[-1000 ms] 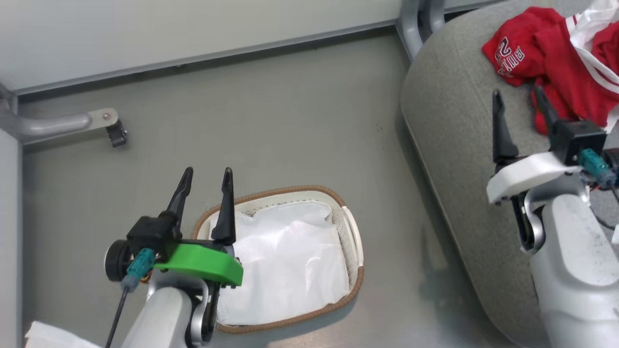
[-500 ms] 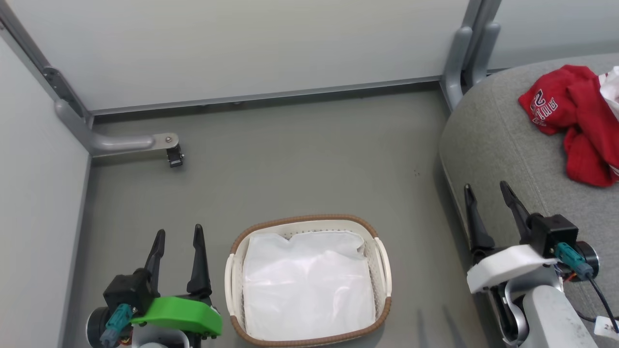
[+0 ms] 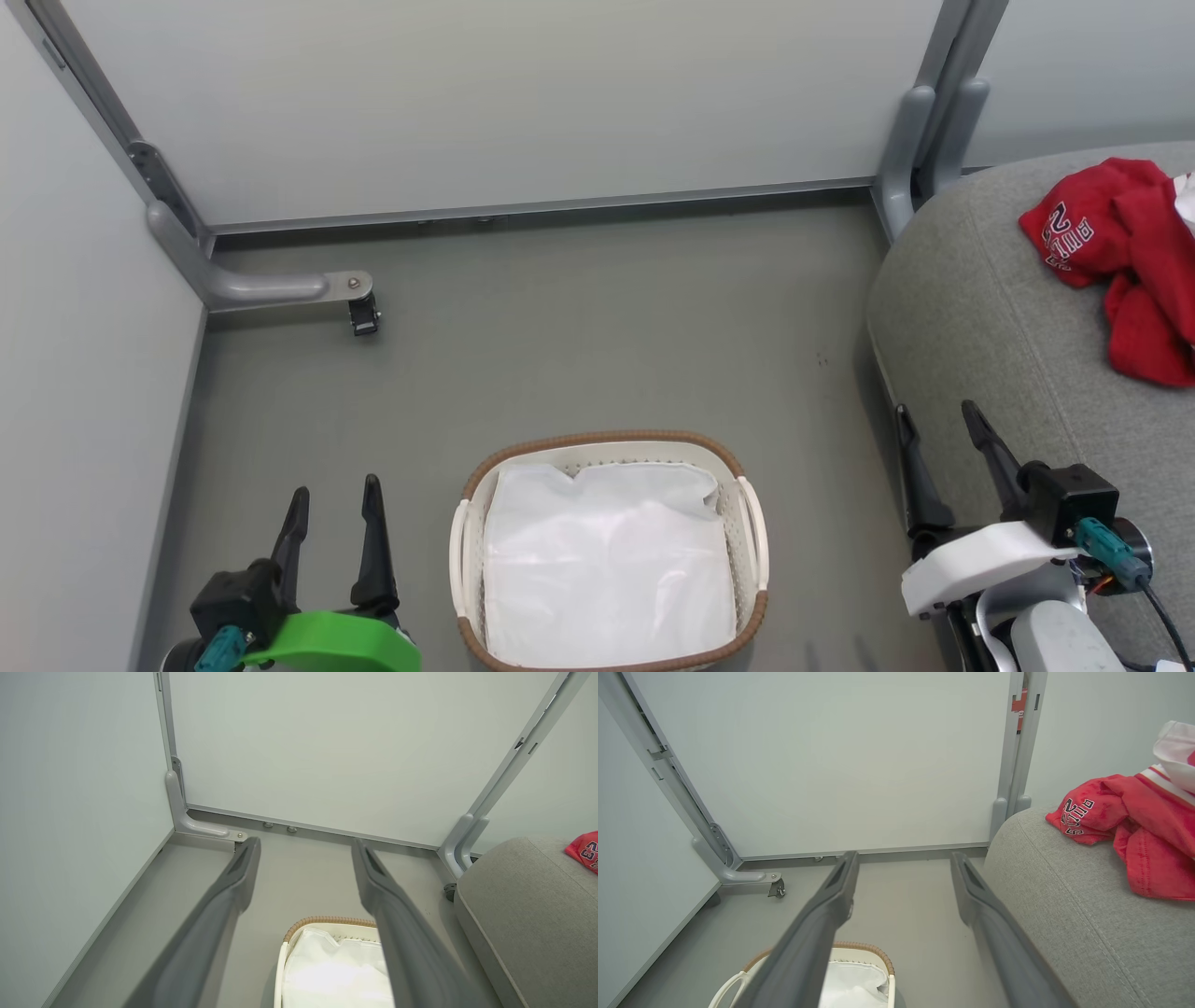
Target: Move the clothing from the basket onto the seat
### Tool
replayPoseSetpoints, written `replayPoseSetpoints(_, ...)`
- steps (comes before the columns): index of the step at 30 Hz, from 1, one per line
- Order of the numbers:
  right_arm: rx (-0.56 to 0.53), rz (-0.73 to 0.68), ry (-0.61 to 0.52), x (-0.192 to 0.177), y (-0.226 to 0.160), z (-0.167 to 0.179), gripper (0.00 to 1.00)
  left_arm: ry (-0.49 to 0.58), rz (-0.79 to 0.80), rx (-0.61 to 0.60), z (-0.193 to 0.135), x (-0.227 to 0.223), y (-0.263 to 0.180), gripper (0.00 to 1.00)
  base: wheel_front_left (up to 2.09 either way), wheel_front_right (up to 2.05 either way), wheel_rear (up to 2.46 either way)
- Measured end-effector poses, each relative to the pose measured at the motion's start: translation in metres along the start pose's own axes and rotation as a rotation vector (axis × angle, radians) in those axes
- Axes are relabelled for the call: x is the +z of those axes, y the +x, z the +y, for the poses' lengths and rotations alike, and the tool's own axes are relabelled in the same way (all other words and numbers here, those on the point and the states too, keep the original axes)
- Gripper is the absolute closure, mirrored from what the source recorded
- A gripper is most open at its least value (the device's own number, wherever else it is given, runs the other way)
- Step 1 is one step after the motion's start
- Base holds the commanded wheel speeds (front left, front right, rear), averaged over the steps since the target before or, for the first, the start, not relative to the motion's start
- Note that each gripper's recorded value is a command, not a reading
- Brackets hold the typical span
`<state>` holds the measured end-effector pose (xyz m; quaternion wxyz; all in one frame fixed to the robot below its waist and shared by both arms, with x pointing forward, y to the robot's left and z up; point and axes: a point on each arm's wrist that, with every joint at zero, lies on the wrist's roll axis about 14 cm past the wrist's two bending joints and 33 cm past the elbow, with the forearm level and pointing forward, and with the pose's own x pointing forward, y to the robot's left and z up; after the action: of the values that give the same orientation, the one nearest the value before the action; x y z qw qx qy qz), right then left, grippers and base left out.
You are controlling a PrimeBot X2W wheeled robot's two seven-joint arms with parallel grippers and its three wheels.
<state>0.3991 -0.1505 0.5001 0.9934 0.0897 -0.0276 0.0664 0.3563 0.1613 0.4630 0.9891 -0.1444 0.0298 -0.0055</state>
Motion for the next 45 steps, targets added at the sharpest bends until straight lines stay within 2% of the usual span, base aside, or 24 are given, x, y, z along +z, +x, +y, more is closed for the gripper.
replayPoseSetpoints(21, 0.006, 0.003, 0.009, -0.001, 0.0, 0.003, 0.0, -0.005, 0.011, -0.007, -0.001, -0.004, -0.003, 0.0, 0.0, 0.0, 0.0)
replayPoseSetpoints(22, 0.006, 0.007, 0.011, -0.002, -0.001, 0.003, 1.0, -0.009, 0.014, -0.005, -0.001, -0.005, -0.003, 1.0, 0.0, 0.0, 0.0)
replayPoseSetpoints(29, -0.028, 0.075, 0.077, -0.022, -0.01, -0.002, 1.0, -0.058, 0.065, 0.024, 0.005, -0.018, -0.007, 1.0, 0.0, 0.0, 0.0)
replayPoseSetpoints(33, -0.059, 0.08, 0.167, -0.022, -0.01, -0.007, 1.0, -0.148, 0.078, 0.052, 0.011, -0.019, -0.006, 1.0, 0.0, 0.0, 0.0)
replayPoseSetpoints(45, -0.118, 0.079, 0.363, -0.02, -0.011, -0.018, 1.0, -0.332, 0.087, 0.099, 0.02, -0.017, -0.005, 1.0, 0.0, 0.0, 0.0)
